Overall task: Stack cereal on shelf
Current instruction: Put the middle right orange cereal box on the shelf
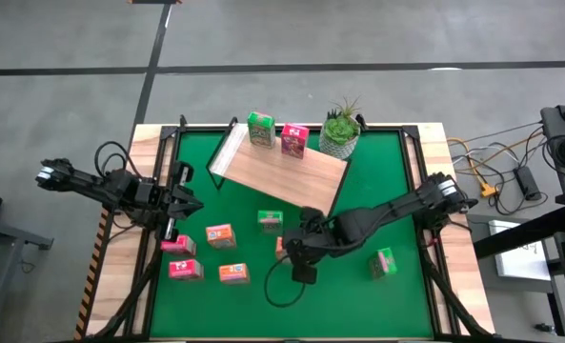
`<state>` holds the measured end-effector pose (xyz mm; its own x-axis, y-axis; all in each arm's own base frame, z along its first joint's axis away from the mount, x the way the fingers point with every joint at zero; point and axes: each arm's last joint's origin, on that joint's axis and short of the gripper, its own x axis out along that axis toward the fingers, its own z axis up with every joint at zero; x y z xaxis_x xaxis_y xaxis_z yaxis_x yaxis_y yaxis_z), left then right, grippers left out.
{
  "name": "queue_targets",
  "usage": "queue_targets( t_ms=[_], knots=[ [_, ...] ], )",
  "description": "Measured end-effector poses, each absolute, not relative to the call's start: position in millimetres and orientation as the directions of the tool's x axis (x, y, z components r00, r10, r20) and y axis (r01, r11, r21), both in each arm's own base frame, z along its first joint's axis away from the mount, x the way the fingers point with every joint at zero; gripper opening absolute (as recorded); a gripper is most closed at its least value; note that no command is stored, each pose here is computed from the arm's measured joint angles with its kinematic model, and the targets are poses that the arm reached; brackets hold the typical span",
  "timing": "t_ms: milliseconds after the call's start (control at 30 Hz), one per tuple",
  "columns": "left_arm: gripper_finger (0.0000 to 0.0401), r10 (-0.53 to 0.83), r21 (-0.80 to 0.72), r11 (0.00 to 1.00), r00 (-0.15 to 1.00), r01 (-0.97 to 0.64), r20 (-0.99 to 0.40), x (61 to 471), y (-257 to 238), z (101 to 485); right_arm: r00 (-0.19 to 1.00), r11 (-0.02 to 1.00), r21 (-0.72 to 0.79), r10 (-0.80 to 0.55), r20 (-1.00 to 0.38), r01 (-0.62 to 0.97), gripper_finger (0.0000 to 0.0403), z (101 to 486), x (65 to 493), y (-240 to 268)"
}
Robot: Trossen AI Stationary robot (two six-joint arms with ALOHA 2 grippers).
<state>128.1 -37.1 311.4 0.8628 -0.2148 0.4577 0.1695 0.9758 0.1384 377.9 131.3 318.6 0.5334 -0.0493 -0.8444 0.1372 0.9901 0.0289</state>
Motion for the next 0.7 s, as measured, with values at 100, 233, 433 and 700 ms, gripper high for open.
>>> queue_targets(
  t_ms=[100,233,433,700],
  knots=[
    [0.0000,-0.215,0.136,0.976,0.864,0.171,0.455,128,-37,311,0.550,0.989,0.032,-0.052,-0.833,0.143,0.0156,349,373,126],
    [0.0000,-0.215,0.136,0.976,0.864,0.172,0.455,128,-37,311,0.593,0.991,0.024,-0.059,-0.803,0.131,0.0156,384,367,115],
    [0.0000,-0.216,0.137,0.975,0.869,0.173,0.446,129,-37,310,0.621,0.983,-0.101,-0.177,-0.763,0.155,0.0155,415,355,88],
    [0.0000,-0.218,0.138,0.975,0.872,0.174,0.439,129,-37,309,0.546,0.945,-0.194,-0.311,-0.778,0.262,0.0154,427,337,38]
  ],
)
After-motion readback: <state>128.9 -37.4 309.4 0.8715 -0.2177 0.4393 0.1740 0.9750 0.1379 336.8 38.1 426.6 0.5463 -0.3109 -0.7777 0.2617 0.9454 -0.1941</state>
